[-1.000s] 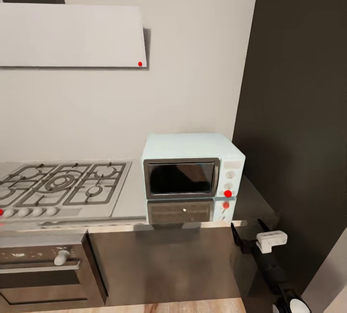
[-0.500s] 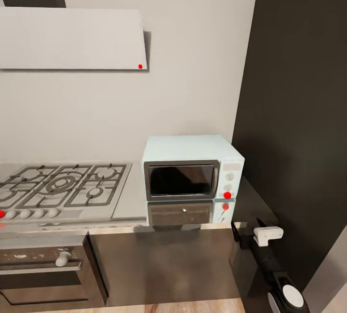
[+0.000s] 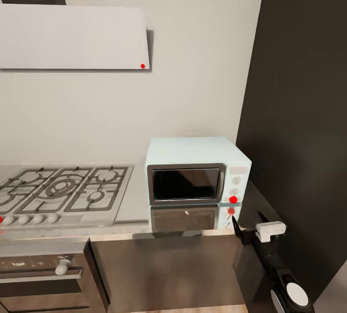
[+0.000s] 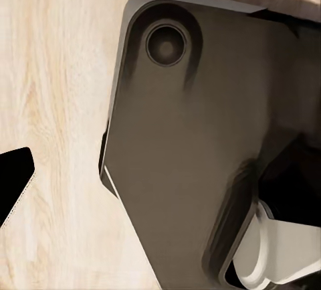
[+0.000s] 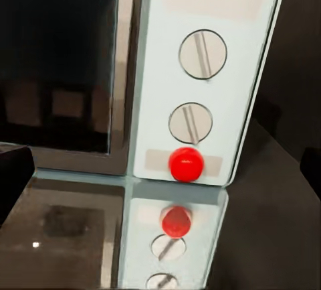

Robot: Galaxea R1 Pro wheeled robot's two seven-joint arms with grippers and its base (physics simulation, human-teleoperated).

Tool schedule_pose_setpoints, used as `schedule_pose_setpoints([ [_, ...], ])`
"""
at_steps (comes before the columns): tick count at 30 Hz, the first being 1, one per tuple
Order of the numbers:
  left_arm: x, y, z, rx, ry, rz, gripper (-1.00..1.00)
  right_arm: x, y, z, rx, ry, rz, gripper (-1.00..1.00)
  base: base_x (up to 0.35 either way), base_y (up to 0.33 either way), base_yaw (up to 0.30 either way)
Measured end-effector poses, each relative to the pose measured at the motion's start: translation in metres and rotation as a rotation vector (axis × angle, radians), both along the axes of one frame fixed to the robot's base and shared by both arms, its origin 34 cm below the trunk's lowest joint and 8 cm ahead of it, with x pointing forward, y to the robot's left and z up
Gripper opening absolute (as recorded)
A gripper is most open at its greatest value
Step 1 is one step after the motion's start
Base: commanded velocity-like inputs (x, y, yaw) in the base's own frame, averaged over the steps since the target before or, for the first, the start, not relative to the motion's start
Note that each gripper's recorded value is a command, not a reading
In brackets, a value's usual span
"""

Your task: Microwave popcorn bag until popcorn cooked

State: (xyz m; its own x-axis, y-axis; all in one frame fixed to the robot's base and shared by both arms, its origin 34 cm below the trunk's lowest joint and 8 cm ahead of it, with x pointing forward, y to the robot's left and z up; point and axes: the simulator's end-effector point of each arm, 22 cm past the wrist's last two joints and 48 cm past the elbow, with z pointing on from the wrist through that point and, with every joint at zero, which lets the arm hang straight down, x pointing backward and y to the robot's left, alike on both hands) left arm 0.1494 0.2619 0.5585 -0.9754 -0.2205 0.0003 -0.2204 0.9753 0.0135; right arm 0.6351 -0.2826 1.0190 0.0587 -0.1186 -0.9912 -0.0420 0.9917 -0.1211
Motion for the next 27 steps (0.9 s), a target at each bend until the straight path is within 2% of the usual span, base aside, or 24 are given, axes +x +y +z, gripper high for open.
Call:
schedule_pose_setpoints([
  [8, 0.000, 0.000, 0.000, 0.000, 0.000, 0.000, 1.00, 0.004, 0.001, 0.023, 0.002, -0.046, 0.000, 1.00, 0.082, 0.053, 0.000],
  [13, 0.000, 0.000, 0.000, 0.000, 0.001, 0.000, 1.00, 0.004, 0.001, 0.024, 0.003, -0.047, -0.002, 1.00, 0.121, 0.084, 0.000],
  [18, 0.000, 0.000, 0.000, 0.000, 0.001, 0.000, 1.00, 0.004, -0.020, 0.027, 0.015, -0.063, -0.100, 1.00, 0.066, 0.035, 0.000],
  [27, 0.000, 0.000, 0.000, 0.000, 0.002, 0.000, 1.00, 0.004, -0.023, 0.027, 0.017, -0.063, -0.115, 1.00, 0.033, 0.023, 0.000],
])
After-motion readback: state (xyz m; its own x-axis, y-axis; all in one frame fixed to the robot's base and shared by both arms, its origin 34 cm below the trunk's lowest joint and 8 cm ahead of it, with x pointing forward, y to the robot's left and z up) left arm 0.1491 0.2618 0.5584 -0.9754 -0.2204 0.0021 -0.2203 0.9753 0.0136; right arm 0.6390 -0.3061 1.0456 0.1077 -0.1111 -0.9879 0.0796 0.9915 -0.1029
